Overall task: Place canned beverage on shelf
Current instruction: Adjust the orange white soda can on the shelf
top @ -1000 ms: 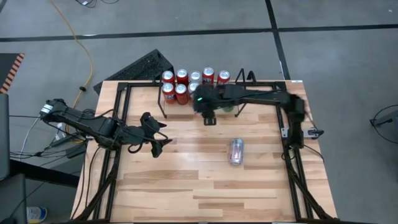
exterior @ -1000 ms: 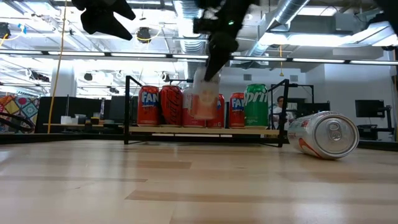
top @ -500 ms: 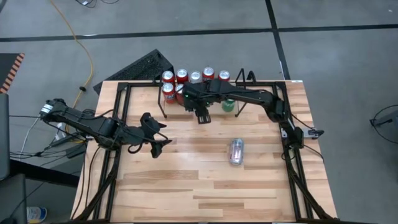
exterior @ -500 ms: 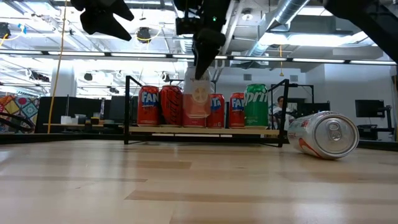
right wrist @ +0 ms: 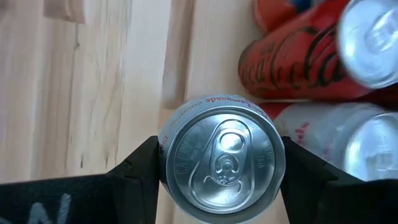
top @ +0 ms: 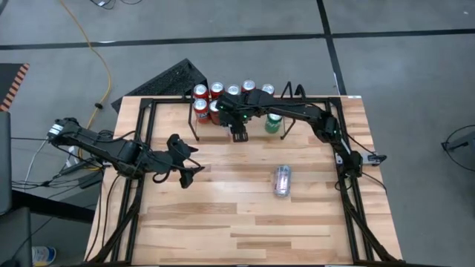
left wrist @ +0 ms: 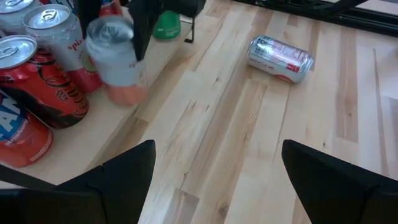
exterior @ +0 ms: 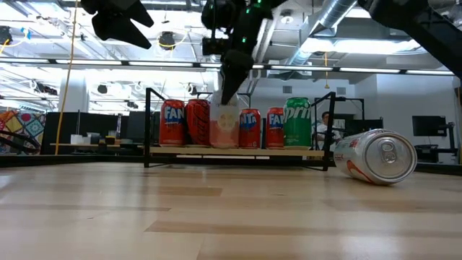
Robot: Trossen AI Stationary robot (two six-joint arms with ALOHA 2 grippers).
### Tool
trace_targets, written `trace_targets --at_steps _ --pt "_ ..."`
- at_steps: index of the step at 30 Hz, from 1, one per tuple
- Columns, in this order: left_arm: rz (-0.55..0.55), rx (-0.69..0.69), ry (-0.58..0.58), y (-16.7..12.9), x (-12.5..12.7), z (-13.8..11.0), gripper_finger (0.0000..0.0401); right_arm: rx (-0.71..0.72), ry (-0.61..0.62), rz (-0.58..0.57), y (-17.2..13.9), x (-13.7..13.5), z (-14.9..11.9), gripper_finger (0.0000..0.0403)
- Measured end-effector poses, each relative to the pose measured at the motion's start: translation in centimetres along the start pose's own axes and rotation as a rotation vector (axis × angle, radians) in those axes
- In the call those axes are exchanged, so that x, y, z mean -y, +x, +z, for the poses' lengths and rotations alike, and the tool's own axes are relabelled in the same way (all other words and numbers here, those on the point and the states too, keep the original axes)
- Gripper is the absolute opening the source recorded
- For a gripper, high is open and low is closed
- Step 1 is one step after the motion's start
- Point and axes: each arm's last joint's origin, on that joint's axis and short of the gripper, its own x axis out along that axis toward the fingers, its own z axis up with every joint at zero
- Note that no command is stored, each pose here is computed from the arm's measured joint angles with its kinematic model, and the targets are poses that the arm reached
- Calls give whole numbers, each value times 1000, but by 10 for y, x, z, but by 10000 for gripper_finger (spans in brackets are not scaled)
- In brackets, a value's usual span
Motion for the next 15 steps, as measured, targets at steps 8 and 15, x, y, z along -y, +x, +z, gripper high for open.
trace_targets --at_steps 8,15 --pt "1 -2 1 0 0 0 334 -38 8 14 10 7 -6 232" --pt "2 -4 2 0 0 0 334 -23 3 12 9 6 -3 258"
